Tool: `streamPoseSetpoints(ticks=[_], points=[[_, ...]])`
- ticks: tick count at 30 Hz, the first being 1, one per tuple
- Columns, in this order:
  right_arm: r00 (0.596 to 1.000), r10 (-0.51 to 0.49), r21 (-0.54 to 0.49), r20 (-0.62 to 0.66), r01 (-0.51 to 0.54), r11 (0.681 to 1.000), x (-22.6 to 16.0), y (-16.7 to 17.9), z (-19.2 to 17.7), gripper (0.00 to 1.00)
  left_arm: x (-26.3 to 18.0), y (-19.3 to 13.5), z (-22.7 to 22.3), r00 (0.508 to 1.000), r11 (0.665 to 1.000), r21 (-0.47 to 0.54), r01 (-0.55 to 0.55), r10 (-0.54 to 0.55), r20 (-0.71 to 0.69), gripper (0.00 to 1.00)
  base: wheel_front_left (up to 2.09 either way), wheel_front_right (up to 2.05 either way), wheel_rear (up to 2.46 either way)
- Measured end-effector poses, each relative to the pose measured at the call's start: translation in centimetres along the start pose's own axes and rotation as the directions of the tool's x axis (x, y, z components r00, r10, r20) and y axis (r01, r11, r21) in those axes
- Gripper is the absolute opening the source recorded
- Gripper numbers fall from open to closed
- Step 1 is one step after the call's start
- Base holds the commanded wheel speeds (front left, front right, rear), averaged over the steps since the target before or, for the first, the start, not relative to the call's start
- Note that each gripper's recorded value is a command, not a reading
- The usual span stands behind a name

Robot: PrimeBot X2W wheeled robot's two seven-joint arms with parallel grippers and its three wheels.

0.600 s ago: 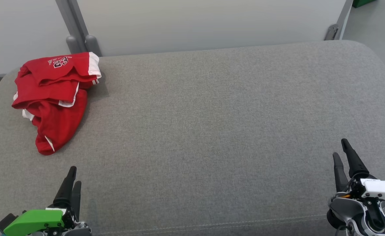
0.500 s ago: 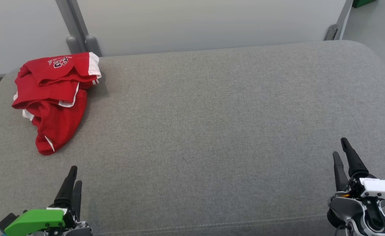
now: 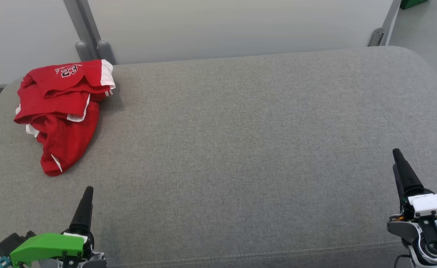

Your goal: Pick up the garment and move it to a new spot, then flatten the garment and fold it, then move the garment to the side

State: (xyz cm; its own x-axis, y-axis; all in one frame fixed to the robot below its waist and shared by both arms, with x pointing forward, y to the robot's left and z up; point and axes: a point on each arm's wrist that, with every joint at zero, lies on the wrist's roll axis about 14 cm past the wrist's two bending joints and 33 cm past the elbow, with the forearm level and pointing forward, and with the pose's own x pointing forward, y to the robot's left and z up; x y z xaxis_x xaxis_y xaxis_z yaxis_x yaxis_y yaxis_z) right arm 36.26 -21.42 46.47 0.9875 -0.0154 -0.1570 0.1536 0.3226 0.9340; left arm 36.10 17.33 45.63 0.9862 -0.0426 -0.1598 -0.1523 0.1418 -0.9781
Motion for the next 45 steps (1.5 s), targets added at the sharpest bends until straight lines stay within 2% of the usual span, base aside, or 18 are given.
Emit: streamPoseSetpoints(ticks=[6,12,22,29,35,43,45], points=[[1.000,-0.016,-0.159,-0.024,0.012,0.987,0.1,0.3,-0.7,1.00,-0.1,0.2,-0.2,1.000,0.991,0.135,-0.014,0.016,-0.017,1.00,0.00,0.00,0.00],[0.999,-0.008,-0.269,-0.043,-0.004,0.963,0.2,0.8,-1.6,1.00,-0.2,0.3,-0.4,0.999,0.965,0.261,-0.025,0.032,-0.023,1.00,0.00,0.00,0.00],[0.998,-0.002,-0.414,-0.056,-0.021,0.910,0.1,1.0,-2.3,1.00,-0.4,0.3,-1.1,0.999,0.919,0.393,-0.022,0.038,-0.033,1.00,0.00,0.00,0.00],[0.999,0.001,-0.520,-0.052,-0.028,0.854,-0.1,1.1,-2.5,1.00,-0.4,-0.4,-1.2,1.000,0.882,0.472,-0.003,0.016,-0.023,1.00,0.00,0.00,0.00],[0.999,0.001,-0.598,-0.040,-0.024,0.801,-0.5,0.8,-2.3,1.00,-0.4,-1.0,-1.5,1.000,0.835,0.550,0.020,-0.006,-0.026,1.00,0.00,0.00,0.00],[1.000,0.020,-0.699,-0.023,-0.030,0.715,-0.6,1.2,-1.9,1.00,-0.3,-1.6,-1.9,0.999,0.773,0.633,0.047,-0.036,-0.030,1.00,0.00,0.00,0.00],[0.999,0.027,-0.727,-0.018,-0.031,0.686,-0.7,1.3,-1.7,1.00,-0.3,-1.8,-2.1,0.999,0.747,0.662,0.053,-0.043,-0.031,1.00,0.00,0.00,0.00]])
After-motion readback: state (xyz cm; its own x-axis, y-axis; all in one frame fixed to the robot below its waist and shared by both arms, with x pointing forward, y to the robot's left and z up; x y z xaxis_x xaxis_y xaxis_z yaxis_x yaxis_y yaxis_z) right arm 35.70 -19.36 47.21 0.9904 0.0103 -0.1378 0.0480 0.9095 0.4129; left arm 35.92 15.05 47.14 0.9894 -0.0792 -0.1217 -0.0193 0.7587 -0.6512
